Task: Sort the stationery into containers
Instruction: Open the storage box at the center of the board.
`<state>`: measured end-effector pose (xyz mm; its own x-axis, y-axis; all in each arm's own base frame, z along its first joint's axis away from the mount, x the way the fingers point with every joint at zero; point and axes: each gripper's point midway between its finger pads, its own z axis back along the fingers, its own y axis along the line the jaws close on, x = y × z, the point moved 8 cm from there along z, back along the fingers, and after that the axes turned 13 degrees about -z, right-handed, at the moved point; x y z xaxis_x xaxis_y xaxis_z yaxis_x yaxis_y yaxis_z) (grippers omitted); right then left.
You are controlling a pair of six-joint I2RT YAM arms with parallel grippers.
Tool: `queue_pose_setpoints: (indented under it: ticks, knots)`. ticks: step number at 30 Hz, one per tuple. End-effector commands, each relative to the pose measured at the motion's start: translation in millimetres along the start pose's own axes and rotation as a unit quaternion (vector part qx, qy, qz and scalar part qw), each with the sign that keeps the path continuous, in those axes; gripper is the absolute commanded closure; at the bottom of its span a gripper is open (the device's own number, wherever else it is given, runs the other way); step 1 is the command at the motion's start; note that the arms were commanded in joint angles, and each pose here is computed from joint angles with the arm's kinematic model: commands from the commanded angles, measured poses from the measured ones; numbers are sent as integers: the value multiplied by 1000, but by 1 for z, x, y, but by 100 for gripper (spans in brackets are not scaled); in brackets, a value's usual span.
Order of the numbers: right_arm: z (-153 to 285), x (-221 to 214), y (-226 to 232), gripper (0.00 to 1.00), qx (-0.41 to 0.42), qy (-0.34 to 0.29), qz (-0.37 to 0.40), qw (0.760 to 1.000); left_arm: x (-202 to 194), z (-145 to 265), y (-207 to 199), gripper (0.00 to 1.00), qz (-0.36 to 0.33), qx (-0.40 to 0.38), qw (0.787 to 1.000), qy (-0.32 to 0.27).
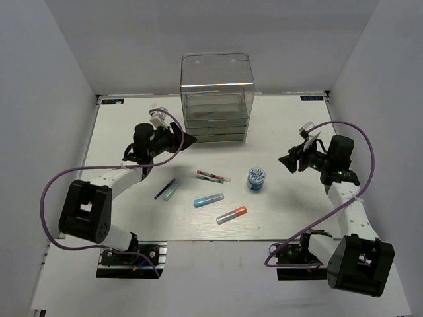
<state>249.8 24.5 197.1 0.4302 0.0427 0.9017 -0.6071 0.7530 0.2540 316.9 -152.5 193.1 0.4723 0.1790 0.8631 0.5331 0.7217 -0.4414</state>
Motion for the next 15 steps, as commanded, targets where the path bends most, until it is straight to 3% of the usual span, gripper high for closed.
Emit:
queue_pose_setpoints:
  ticks: [1, 5, 10, 15]
  knots:
    - [0, 14, 4, 39, -4, -31, 21, 999, 33, -13, -25, 38, 48, -50, 995, -77]
    - [-5, 13, 1, 39, -12, -23, 14, 1000, 17, -29, -29, 38, 86, -55, 992, -73]
    - [-12, 9, 3, 51, -3, -14, 9, 1000, 10, -44, -43, 38, 103, -53, 985, -129]
    - [-14, 8, 7, 54, -1, -17, 16, 1000, 13, -61, -44, 41, 113, -24, 976, -185]
